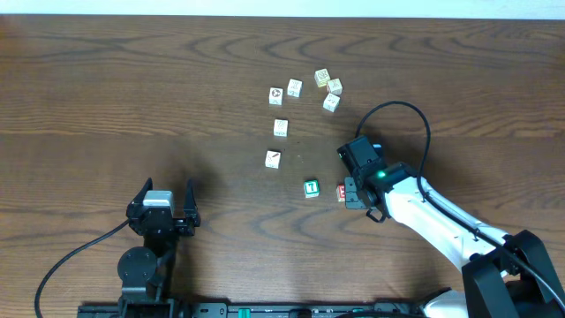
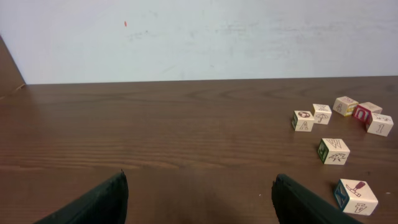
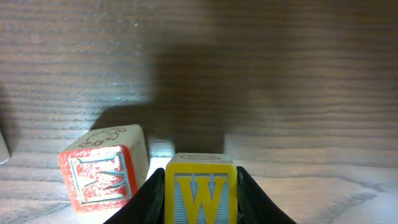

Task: Lift 4 blocks
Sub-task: 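Lift the yellow W block and carry it beside the red M block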

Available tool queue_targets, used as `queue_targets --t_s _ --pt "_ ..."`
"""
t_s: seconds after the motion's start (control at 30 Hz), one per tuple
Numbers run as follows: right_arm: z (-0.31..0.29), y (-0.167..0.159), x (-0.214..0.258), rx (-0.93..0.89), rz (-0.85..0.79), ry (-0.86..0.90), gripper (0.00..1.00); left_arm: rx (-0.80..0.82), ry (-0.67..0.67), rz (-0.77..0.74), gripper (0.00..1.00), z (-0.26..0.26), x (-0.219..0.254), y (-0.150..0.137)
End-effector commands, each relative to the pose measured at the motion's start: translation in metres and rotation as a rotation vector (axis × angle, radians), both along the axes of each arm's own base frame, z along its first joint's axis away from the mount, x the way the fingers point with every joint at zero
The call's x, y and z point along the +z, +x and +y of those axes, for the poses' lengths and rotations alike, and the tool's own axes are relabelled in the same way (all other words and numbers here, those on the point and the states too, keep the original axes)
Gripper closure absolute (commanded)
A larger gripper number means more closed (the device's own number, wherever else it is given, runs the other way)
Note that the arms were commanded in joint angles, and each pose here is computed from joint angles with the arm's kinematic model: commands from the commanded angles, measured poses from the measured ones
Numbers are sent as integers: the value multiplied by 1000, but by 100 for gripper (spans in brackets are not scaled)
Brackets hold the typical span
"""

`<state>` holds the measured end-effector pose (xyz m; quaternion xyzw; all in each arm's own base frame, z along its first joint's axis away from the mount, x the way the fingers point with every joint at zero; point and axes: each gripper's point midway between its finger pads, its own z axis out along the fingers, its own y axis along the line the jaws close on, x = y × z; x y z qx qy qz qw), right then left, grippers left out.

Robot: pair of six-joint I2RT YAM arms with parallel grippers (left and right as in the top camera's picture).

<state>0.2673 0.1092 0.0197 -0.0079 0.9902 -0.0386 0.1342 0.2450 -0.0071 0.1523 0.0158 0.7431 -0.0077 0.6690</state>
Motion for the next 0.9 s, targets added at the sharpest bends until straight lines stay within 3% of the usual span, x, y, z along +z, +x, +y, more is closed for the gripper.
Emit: queue_targets --t_s 0.0,0.87 --pt "8 -7 -3 0 14 46 80 8 -4 48 25 2 -15 -1" --pt "35 4 1 29 -17 185 79 7 -4 48 26 2 -15 -1"
